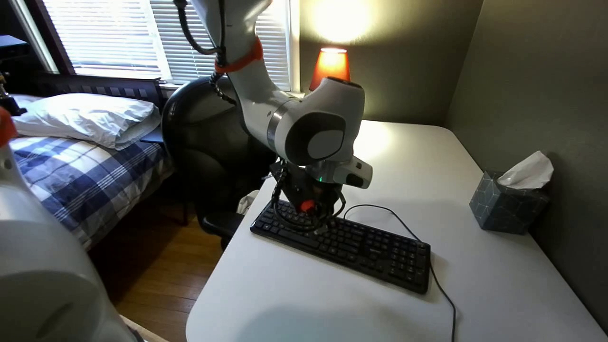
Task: Press a button on the keyboard
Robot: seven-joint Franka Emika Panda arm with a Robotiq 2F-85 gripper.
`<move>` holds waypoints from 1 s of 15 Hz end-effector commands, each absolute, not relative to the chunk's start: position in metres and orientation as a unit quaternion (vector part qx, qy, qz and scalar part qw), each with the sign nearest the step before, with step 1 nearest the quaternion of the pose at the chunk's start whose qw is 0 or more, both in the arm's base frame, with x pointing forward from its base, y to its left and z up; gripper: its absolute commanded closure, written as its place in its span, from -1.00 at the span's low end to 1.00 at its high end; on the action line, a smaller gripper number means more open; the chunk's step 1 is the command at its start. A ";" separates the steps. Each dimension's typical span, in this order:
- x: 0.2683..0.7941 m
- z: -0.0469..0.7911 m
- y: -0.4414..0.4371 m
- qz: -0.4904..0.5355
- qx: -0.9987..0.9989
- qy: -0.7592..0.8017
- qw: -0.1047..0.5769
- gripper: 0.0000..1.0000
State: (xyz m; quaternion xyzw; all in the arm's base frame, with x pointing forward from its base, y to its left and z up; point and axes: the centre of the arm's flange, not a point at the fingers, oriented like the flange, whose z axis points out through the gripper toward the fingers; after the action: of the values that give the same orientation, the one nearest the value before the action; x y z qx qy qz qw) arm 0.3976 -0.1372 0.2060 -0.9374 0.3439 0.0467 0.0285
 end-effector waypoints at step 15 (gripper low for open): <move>0.411 0.168 -0.165 0.078 -0.929 0.362 0.021 1.00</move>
State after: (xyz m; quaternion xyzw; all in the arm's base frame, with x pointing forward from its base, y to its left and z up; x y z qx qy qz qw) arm 0.4101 -0.1571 0.1757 -0.9307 0.3589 0.0685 0.0178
